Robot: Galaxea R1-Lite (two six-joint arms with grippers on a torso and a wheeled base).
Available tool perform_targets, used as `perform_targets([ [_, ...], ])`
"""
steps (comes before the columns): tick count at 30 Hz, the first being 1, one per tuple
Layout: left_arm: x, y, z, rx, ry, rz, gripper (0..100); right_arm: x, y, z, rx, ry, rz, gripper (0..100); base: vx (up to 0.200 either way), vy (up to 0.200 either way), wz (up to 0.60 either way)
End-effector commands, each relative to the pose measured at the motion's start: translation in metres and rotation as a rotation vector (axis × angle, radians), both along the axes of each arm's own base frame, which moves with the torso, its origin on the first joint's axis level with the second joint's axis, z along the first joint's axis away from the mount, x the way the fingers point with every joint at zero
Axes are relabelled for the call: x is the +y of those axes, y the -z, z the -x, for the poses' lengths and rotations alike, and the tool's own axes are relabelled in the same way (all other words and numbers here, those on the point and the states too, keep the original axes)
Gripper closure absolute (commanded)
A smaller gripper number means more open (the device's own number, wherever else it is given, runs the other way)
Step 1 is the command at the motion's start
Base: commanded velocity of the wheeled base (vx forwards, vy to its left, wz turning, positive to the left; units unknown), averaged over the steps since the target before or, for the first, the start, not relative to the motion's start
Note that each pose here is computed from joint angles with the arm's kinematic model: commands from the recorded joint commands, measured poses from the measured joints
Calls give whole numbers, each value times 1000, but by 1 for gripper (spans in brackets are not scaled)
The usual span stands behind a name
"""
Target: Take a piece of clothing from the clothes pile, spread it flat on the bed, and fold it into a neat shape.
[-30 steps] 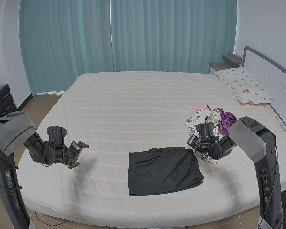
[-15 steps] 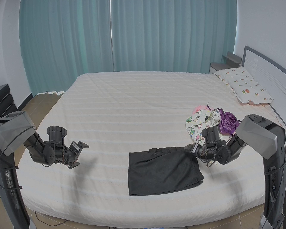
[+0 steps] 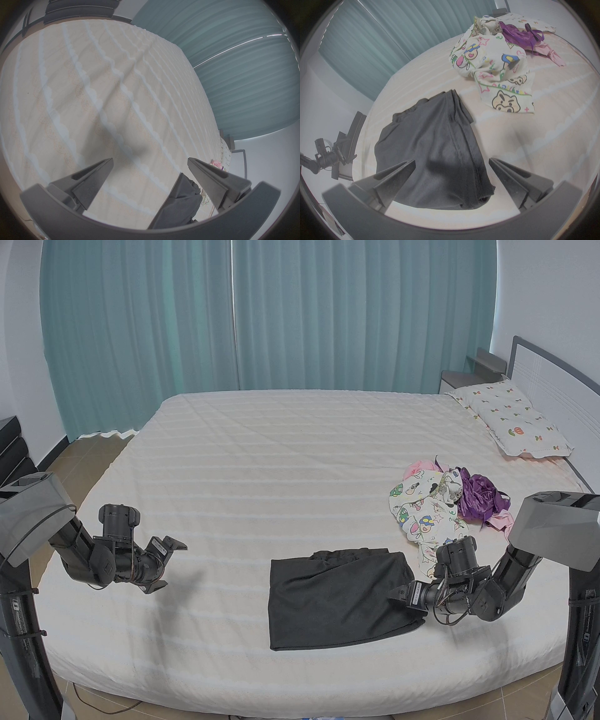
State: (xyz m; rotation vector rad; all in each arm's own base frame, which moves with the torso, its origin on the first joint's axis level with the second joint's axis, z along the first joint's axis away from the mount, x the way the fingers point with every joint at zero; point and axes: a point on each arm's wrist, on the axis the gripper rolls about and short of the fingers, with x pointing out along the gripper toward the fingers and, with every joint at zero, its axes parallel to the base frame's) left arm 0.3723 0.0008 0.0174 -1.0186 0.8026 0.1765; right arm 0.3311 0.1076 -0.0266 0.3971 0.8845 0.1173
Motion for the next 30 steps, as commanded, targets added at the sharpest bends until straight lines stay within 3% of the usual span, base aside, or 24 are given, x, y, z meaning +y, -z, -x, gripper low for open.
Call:
perform_targets([
  [1, 0, 0, 0, 0, -1, 1, 0, -1, 3, 4, 23, -6, 11, 100, 0, 0, 0],
  [6, 0, -1, -1, -4, -1, 1, 0, -10, 7, 11, 39, -23, 52, 100, 0, 0, 0],
  [24, 0, 0, -1, -2, 0, 0, 0, -24, 6, 25, 73, -12, 76, 100, 0, 0, 0],
  [25, 0, 0, -1, -2, 0, 0, 0, -25, 8, 28, 83, -25, 88, 0, 0, 0, 0],
  [30, 0, 0, -1, -2, 0, 0, 0, -25, 9, 30, 82, -44, 106, 0, 0, 0, 0],
])
